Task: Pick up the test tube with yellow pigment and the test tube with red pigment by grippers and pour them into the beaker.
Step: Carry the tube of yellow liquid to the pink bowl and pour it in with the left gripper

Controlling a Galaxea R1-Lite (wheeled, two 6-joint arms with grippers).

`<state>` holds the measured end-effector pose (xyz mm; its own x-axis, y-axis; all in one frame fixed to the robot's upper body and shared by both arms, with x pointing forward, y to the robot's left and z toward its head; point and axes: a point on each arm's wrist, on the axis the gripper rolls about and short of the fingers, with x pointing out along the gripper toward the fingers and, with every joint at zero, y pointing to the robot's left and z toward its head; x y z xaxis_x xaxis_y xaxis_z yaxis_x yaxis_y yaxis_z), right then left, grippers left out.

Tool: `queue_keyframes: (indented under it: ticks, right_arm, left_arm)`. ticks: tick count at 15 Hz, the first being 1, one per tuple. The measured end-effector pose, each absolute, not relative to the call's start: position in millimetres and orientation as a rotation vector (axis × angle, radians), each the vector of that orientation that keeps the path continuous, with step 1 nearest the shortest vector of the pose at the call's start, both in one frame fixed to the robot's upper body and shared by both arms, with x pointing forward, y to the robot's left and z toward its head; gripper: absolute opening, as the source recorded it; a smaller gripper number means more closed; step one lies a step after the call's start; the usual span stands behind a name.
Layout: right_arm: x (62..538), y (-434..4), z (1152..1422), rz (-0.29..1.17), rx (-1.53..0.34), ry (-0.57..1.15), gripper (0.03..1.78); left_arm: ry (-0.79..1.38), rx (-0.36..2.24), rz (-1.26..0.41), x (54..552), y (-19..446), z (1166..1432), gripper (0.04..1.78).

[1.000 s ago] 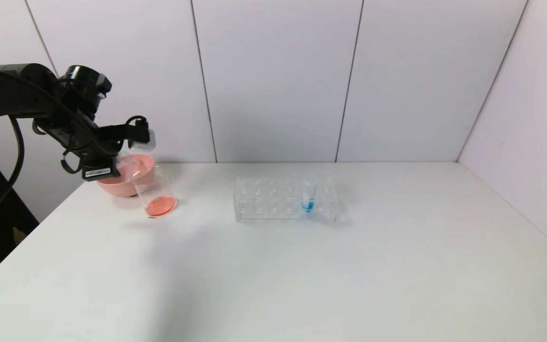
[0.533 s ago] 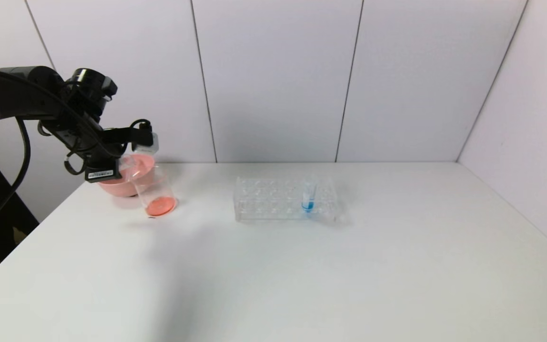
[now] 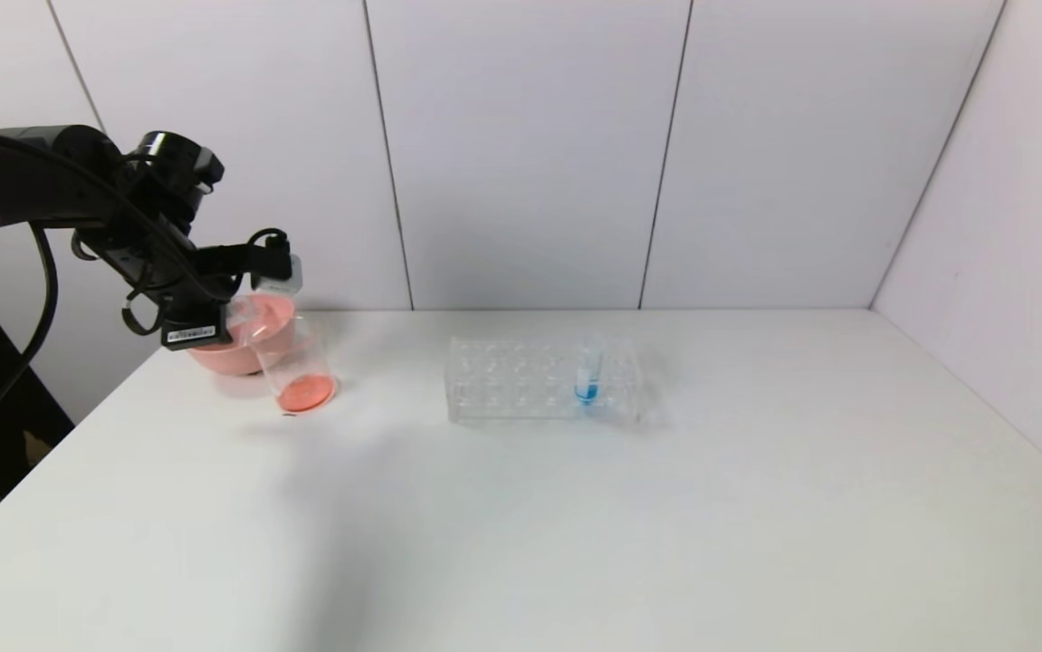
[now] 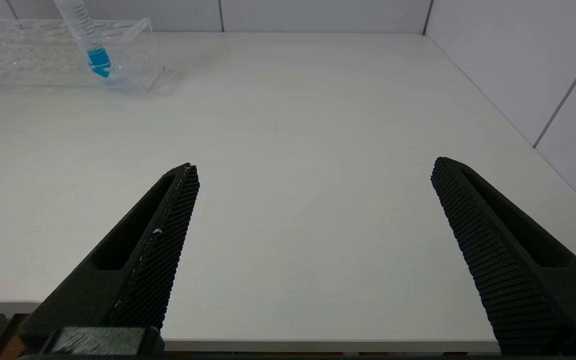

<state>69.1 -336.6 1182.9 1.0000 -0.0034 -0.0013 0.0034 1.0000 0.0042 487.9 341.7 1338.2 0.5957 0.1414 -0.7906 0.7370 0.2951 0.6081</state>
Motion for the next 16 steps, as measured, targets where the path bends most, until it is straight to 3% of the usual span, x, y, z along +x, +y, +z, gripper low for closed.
queue_keyframes:
  ticks: [16]
  right_arm:
    - [69.1,-336.6,1182.8,-0.004,0.004,0.002,1.7]
  left_arm:
    - [0.91,1.313,-0.445,494.4,326.7,1331.1,0.49]
